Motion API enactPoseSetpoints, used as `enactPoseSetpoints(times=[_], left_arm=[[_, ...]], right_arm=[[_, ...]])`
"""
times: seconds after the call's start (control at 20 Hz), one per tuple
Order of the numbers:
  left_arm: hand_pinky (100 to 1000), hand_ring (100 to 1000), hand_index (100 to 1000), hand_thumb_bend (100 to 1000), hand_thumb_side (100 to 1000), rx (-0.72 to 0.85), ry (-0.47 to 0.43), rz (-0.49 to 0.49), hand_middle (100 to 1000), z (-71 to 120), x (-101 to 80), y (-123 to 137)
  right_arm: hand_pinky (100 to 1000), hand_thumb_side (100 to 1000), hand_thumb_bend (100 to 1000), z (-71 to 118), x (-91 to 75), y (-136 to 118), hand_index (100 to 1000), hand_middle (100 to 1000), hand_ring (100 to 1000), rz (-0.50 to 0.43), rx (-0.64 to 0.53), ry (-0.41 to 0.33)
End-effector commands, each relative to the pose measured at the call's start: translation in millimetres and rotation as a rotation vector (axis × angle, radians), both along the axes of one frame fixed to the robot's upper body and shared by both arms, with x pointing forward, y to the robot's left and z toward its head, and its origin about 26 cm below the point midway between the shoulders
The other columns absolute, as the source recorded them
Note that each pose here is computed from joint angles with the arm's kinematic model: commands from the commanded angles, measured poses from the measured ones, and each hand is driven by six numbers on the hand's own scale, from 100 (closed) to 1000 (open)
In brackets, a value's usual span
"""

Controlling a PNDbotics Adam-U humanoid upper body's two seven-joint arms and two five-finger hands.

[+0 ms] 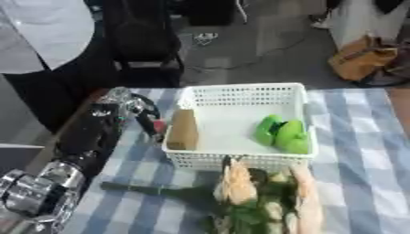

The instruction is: Pick up objects on the table and place them in the box.

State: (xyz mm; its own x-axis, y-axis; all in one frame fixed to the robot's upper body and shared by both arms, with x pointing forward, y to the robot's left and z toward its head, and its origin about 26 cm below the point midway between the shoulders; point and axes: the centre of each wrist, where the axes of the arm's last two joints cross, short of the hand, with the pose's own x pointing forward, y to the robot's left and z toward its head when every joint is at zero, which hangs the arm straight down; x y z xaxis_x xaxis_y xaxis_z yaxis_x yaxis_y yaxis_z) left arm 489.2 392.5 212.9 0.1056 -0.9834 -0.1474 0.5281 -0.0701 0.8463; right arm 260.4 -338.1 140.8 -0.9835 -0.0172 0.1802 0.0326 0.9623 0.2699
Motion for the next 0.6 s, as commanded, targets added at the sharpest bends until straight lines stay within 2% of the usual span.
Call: enactPoseSetpoints(times=[0.05,0.6], left_arm=[[979,1000,1000,595,562,0.008,-0.086,0.025,1000,18.9,-5.7,17.0],[983,1000,1000,555,582,-0.043,-0.166,0.016,1000,7.3,-6.6,19.7]], right_arm=[[674,972,100,9.8,-0.1,-2.0,626,603,756,0.003,-0.019,-0.029],[673,973,100,9.9,0.8,-0.1,624,600,752,0.008,-0.017,-0.032]])
